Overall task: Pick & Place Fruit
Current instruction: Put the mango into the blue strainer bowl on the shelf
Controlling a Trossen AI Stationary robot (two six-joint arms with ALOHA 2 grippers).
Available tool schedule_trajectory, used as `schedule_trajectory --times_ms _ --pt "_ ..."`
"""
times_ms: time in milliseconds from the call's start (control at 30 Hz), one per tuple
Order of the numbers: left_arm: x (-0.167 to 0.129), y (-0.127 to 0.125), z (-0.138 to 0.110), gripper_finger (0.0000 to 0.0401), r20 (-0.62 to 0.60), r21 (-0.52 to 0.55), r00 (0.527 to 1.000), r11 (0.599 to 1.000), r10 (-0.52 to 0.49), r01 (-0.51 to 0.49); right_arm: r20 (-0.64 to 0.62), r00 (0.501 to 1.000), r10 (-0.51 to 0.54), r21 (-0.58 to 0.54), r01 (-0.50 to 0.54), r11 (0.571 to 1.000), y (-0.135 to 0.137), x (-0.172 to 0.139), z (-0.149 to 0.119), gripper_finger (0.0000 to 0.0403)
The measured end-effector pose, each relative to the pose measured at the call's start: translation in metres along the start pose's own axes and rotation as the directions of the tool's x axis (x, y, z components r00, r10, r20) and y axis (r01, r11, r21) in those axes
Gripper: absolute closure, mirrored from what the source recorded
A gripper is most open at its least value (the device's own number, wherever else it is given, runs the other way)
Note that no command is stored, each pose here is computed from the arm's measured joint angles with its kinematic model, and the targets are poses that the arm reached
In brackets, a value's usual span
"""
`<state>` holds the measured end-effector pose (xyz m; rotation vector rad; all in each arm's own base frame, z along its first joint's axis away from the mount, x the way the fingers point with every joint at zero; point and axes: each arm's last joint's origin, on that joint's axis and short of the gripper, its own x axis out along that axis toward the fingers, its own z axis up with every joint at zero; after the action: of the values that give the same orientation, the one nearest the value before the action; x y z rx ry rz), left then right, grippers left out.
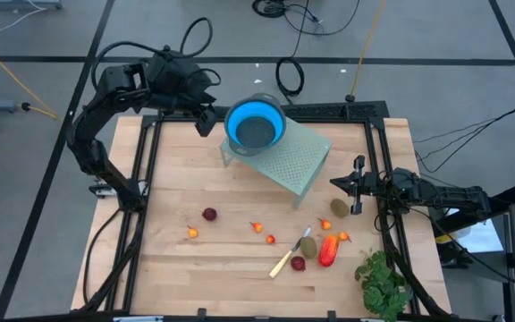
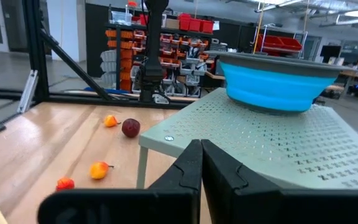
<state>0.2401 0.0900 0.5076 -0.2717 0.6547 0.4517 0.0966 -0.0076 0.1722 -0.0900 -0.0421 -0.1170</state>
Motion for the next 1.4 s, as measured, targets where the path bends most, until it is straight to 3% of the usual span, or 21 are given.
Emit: schedule_trajectory --times_ms 267,567,1000,1400 --pt "-0.001 -0.014 -0.002 0.0144 0.007 0.037 1.000 0.999 0.004 -0.004 0.000 1.000 0.000 0.109 0.000 0.994 0.000 0.000 0.000 0.0403" --pt "0.001 -0.022 -0.005 0.0144 -0.003 0.042 1.000 0.999 -0.020 0.020 0.000 1.000 0.000 0.112 0.000 0.994 0.000 0.000 0.000 0.0403" --pt "0.035 -0.040 -0.018 0.0144 -0.056 0.068 0.997 0.996 -0.051 0.055 0.000 1.000 0.000 0.112 0.000 0.994 0.000 0.000 0.000 0.0403" --pt "0.027 -0.034 -0.061 0.0144 0.014 0.005 0.995 0.995 -0.096 0.096 0.001 1.000 0.001 0.112 -0.001 0.994 0.000 0.000 0.000 0.0403"
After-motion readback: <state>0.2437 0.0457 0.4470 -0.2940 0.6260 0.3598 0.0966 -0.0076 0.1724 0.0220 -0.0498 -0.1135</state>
